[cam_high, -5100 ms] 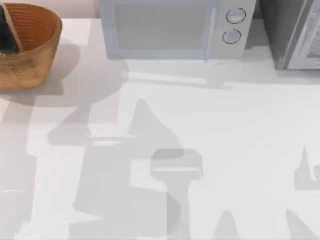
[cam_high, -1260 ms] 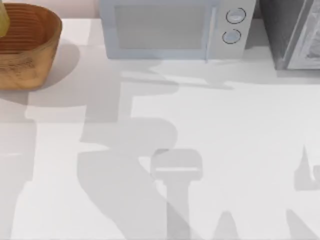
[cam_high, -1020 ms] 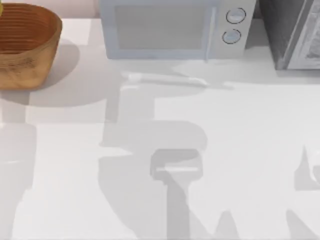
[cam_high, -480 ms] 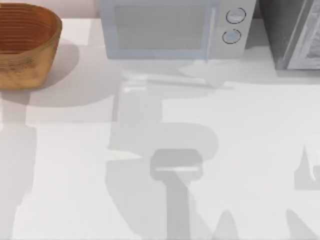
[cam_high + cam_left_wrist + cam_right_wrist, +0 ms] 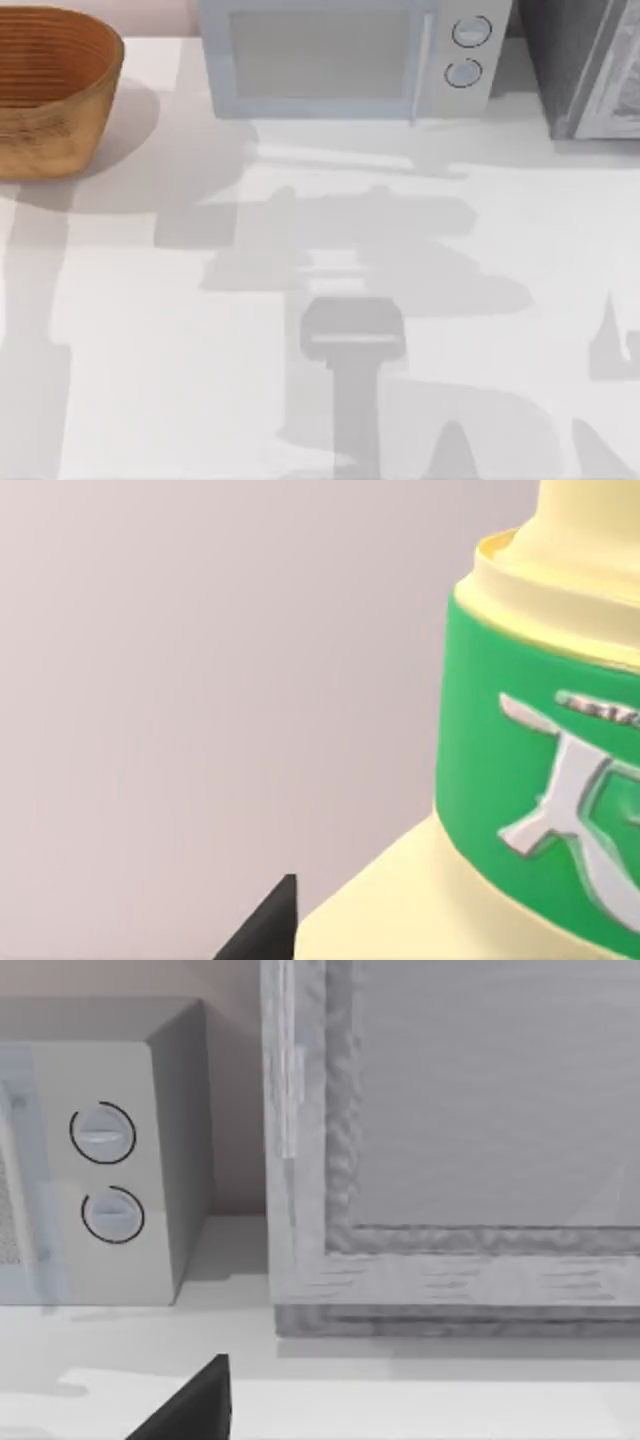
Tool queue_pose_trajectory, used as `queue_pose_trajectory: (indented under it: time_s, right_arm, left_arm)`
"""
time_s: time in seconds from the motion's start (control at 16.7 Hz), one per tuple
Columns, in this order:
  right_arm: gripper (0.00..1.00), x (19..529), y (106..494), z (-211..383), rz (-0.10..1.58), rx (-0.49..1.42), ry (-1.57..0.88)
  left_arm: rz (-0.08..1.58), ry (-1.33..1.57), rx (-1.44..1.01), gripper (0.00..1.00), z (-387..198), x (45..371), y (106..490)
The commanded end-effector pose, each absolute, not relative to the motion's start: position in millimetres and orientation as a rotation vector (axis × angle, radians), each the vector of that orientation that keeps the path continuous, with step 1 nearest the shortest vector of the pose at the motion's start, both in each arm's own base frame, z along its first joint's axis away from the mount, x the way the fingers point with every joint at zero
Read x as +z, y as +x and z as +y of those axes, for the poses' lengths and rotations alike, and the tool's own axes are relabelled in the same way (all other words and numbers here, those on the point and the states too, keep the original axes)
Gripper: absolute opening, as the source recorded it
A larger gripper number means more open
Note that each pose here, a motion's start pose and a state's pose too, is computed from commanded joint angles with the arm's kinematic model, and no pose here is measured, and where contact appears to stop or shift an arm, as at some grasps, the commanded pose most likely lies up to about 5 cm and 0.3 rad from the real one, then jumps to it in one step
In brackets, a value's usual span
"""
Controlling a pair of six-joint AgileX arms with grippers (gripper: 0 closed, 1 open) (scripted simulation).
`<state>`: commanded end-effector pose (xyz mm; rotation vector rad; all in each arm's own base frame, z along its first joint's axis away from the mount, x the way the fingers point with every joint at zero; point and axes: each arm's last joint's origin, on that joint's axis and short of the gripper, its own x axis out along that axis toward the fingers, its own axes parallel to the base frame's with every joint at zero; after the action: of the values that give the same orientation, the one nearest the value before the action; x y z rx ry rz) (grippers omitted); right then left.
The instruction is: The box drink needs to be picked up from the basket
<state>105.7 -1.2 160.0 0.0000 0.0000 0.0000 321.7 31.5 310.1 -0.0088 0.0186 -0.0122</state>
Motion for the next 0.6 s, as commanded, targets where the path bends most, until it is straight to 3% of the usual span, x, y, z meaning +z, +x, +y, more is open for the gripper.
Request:
queue_pose_trajectory:
  time_s: [0.3, 0.6]
  right_arm:
    - [1.0, 160, 106, -1, 0.0, 0.0, 0.0]
    - [1.0, 160, 106, -1, 0.0, 0.0, 0.0]
  left_arm:
    - [-0.052, -0.001, -0.012, 0.0, 12, 309, 204]
    - [-0.081, 0.001, -0.007, 0.0, 2, 245, 123]
